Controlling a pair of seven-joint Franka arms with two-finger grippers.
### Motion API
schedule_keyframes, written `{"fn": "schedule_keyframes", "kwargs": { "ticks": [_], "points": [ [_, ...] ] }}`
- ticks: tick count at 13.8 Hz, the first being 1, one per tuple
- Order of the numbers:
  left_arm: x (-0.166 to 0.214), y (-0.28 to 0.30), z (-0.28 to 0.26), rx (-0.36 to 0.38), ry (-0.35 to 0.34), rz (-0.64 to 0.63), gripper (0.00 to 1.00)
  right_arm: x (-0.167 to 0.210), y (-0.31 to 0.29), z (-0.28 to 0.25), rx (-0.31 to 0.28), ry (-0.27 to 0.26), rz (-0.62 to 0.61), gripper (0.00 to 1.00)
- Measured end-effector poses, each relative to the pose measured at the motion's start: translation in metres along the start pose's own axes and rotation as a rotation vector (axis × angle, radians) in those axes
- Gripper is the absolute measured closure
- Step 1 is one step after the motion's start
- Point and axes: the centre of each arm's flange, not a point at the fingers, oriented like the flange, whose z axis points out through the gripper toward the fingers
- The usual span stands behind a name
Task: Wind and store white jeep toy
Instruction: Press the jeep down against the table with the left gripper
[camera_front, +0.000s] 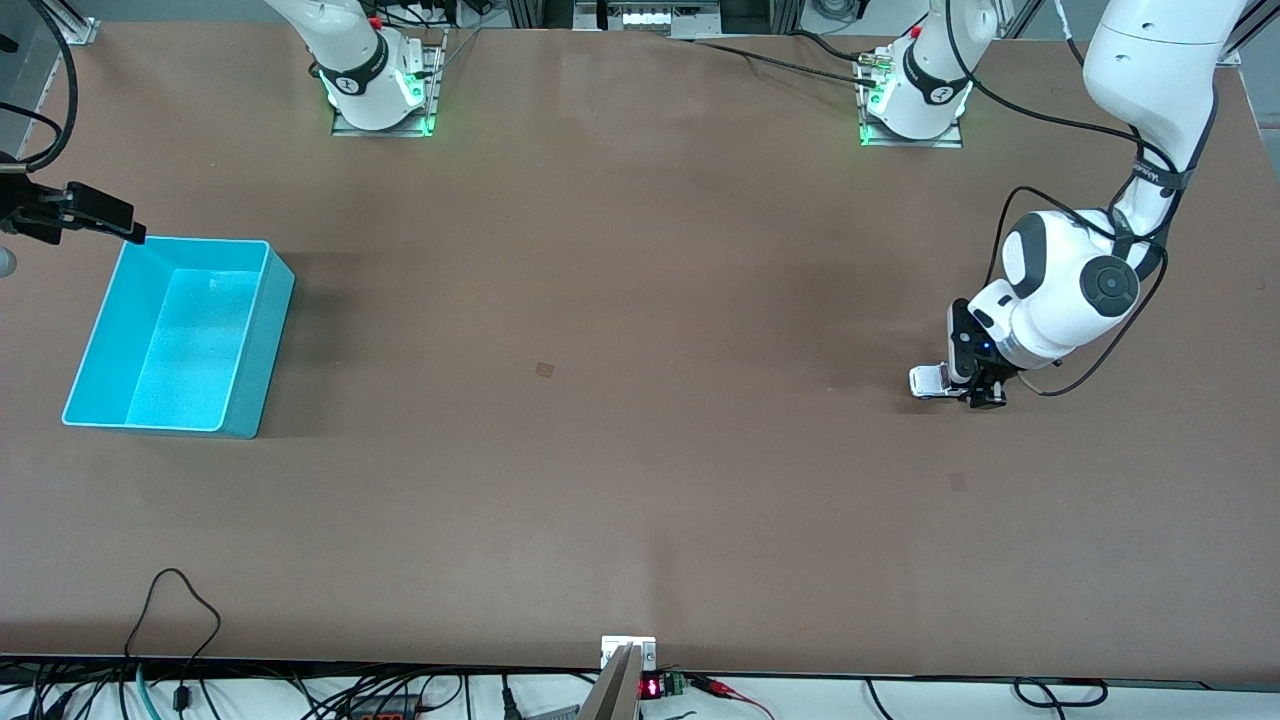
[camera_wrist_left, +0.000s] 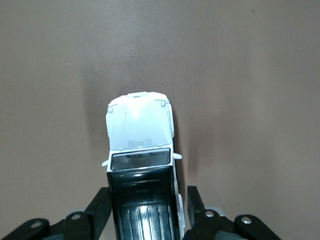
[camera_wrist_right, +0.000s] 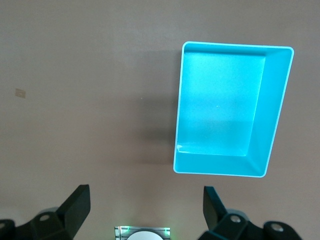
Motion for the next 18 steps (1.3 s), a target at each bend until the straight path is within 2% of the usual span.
{"fn": "schedule_keyframes", "kwargs": {
  "ticks": [7,9,10,11,18],
  "points": [
    [-0.0001,0.0016,0.0012,-0.010,0.001,-0.083,0.32,0.0000,0.0000,0.0000,0.000,0.000,0.000,0.00],
    [-0.0001,0.0015,0.0012,-0.010,0.001,-0.086,0.40,0.0000,0.0000,0.0000,0.000,0.000,0.000,0.00],
    [-0.0001,0.0015,0.0011,-0.010,0.001,-0.086,0.41,0.0000,0.0000,0.0000,0.000,0.000,0.000,0.00],
    [-0.0001,0.0014,0.0008,-0.010,0.001,-0.086,0.48,0.0000,0.0000,0.0000,0.000,0.000,0.000,0.00],
    [0.0000,0.0019,0.0008,-0.015,0.002,-0.086,0.48,0.0000,0.0000,0.0000,0.000,0.000,0.000,0.00]
  ]
}}
